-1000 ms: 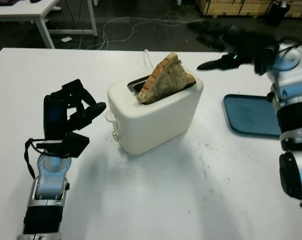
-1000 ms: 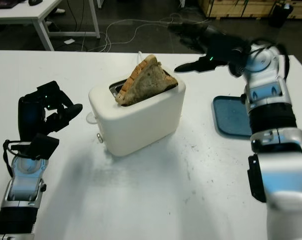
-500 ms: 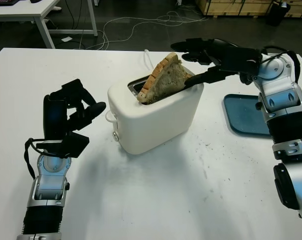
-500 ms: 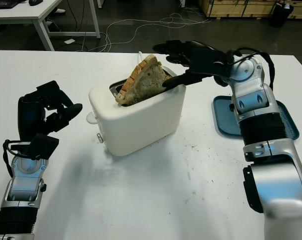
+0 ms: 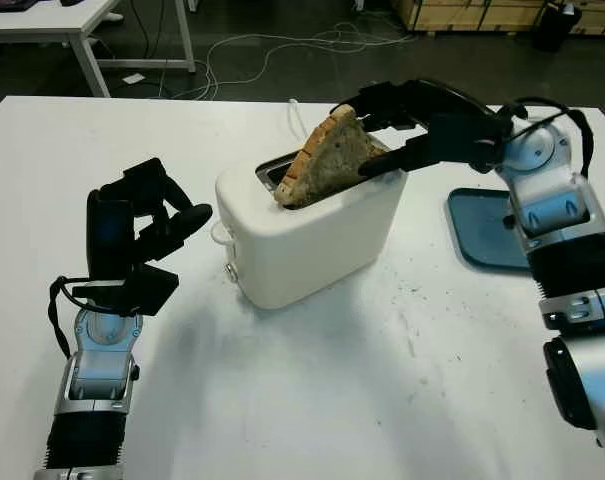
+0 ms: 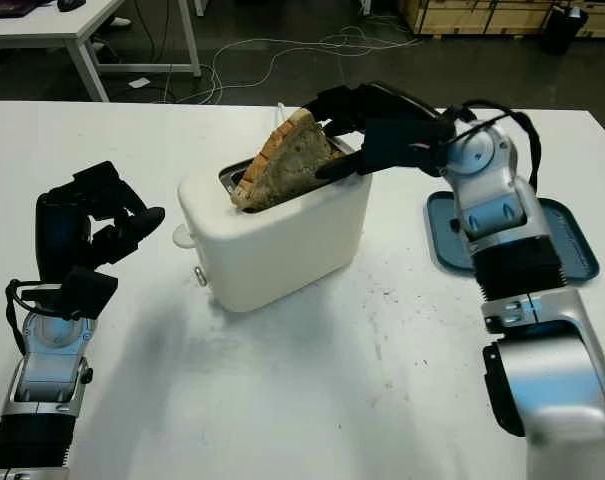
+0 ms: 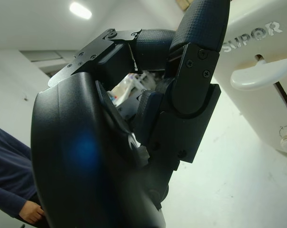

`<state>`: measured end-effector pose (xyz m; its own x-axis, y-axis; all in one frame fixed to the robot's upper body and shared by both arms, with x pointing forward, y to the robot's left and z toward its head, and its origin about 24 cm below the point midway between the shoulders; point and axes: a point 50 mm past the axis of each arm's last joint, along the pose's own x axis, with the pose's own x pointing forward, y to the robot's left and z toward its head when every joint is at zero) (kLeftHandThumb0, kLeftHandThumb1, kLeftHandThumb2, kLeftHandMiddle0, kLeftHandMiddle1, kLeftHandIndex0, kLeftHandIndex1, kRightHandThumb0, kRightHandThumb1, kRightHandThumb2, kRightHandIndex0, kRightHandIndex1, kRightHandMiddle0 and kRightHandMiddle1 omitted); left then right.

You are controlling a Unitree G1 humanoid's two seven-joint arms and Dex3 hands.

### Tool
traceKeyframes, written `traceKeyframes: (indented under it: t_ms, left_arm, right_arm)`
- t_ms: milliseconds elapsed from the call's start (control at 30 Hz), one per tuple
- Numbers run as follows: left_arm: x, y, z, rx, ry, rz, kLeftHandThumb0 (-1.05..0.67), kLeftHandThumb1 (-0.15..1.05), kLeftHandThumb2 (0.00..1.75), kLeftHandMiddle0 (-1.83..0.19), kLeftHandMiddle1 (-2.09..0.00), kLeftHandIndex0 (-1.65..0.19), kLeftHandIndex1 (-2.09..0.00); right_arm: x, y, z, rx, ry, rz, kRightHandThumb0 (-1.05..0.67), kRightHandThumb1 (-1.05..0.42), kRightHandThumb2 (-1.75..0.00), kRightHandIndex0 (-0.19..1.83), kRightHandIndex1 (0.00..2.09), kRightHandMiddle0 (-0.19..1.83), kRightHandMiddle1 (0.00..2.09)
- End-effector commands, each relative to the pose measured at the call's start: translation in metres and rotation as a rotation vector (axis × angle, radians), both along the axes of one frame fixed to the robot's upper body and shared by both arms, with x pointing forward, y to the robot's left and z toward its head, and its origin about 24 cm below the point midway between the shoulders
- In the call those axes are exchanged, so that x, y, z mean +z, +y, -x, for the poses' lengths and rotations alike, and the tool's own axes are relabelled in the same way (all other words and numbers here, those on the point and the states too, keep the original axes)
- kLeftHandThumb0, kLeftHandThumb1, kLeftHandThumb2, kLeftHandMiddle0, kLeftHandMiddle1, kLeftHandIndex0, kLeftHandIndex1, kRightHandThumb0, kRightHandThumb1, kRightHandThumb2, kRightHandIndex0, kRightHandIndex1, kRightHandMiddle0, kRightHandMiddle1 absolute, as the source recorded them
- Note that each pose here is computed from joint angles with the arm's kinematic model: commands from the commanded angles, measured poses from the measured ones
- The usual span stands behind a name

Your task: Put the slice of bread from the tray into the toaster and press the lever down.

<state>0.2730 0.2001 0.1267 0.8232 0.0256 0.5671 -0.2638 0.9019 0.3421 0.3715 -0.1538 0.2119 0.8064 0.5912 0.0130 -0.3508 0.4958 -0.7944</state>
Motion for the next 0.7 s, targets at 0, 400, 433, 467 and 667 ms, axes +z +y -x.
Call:
traceKeyframes:
  t_ms: [0, 400, 433, 467, 667]
  left_arm:
    - [0.0001, 0.0007, 0.0014, 0.006, -0.002, 0.013, -0.86, 0.92, 0.15, -1.26, -1.74, -1.01, -1.65]
    - [-0.0008, 0.0013, 0.0015, 0.010, -0.009, 0.010, -0.86, 0.92, 0.15, -1.25, -1.74, -1.01, -1.66]
    - [-0.0009, 0.0012, 0.0014, 0.006, -0.010, 0.013, -0.86, 0.92, 0.15, -1.25, -1.74, -1.01, -1.66]
    - [-0.0010, 0.0012, 0.0012, 0.004, -0.009, 0.014, -0.86, 0.92, 0.15, -1.25, -1.74, -1.00, -1.66]
    - [-0.0013, 0.0014, 0.0014, 0.008, 0.000, 0.010, -0.87, 0.92, 0.15, -1.25, -1.75, -1.01, -1.65]
  right_arm:
    - [-0.0038, 0.0035, 0.0027, 0.020, -0.042, 0.005, -0.49, -0.91, -0.01, 1.01, 1.19, 1.08, 0.68]
    - [-0.0020, 0.0076, 0.0055, 0.070, -0.162, 0.082, -0.40, -0.92, -0.30, 1.13, 1.75, 0.83, 1.60]
    - [-0.0020, 0.0076, 0.0055, 0.072, -0.173, 0.087, -0.40, -0.92, -0.31, 1.13, 1.75, 0.81, 1.61]
    - [-0.0019, 0.0077, 0.0054, 0.073, -0.185, 0.093, -0.40, -0.92, -0.32, 1.13, 1.75, 0.81, 1.61]
    - [-0.0009, 0.0072, 0.0022, 0.058, -0.237, 0.115, -0.43, -0.92, -0.34, 1.10, 1.75, 0.79, 1.71]
